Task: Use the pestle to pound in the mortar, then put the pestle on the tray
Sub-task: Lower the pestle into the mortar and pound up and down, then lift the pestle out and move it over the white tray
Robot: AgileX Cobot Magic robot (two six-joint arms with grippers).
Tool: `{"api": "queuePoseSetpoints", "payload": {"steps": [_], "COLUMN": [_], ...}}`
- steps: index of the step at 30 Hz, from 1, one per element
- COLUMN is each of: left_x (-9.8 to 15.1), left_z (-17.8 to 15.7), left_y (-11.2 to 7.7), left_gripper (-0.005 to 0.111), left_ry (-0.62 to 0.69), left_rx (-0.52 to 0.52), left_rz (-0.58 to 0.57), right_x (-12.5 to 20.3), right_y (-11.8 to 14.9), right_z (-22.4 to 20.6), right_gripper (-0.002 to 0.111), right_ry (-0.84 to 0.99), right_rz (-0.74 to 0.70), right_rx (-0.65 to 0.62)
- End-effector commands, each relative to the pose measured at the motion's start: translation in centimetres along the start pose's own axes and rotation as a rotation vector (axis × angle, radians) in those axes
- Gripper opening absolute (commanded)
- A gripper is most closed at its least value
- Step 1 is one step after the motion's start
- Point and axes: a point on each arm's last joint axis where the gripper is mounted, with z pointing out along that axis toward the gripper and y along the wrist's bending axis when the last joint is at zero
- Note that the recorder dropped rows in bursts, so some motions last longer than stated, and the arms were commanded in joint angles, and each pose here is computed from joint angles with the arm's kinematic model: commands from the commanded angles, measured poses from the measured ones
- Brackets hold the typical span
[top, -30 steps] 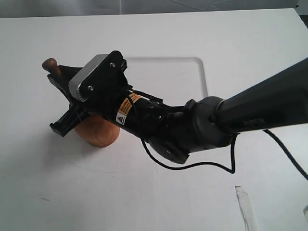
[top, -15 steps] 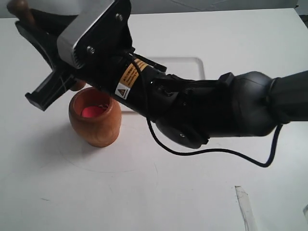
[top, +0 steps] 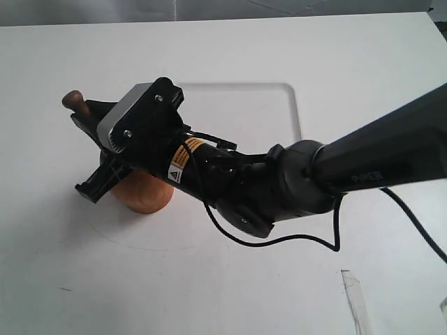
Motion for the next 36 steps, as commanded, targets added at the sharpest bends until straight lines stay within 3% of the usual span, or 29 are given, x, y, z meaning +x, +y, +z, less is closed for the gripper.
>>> {"api": "queuePoseSetpoints", "payload": {"steps": [1, 9, 13, 17, 23, 29, 36], "left_x": [0.0, 0.0, 0.0, 0.0, 0.0, 0.0, 0.0], "left_z": [0.0, 0.0, 0.0, 0.0, 0.0, 0.0, 0.0], "left_y": [-0.1, -0.1, -0.1, -0.1, -0.1, -0.1, -0.1], "left_gripper": [0.0, 0.0, 0.0, 0.0, 0.0, 0.0, 0.0], "left_ry": [-0.007, -0.007, -0.007, -0.007, -0.007, -0.007, -0.007], "left_rx": [0.008, 0.008, 0.008, 0.008, 0.008, 0.008, 0.008], "left_rz": [-0.012, -0.012, -0.012, -0.012, -0.012, -0.012, -0.012], "right_x": [-2.1, -10.8, -13.7, -14.1, -10.2, -4.0, 1.9], "right_y": [-0.2, -0.8, -2.0, -4.0, -9.6, -13.3, -14.4], "right_z": [-0.2, -2.5, -4.4, -6.0, -7.3, -7.2, -6.5], "right_gripper": [0.0, 0.0, 0.0, 0.0, 0.0, 0.0, 0.0], "right_ry": [-0.062, -0.203, -0.099, 0.108, 0.422, 0.652, 0.797], "right_rz": [-0.012, -0.102, -0.201, -0.323, -0.212, -0.071, -0.148], "right_rx": [0.01, 0.039, 0.145, 0.298, 0.553, 0.43, 0.432]}}
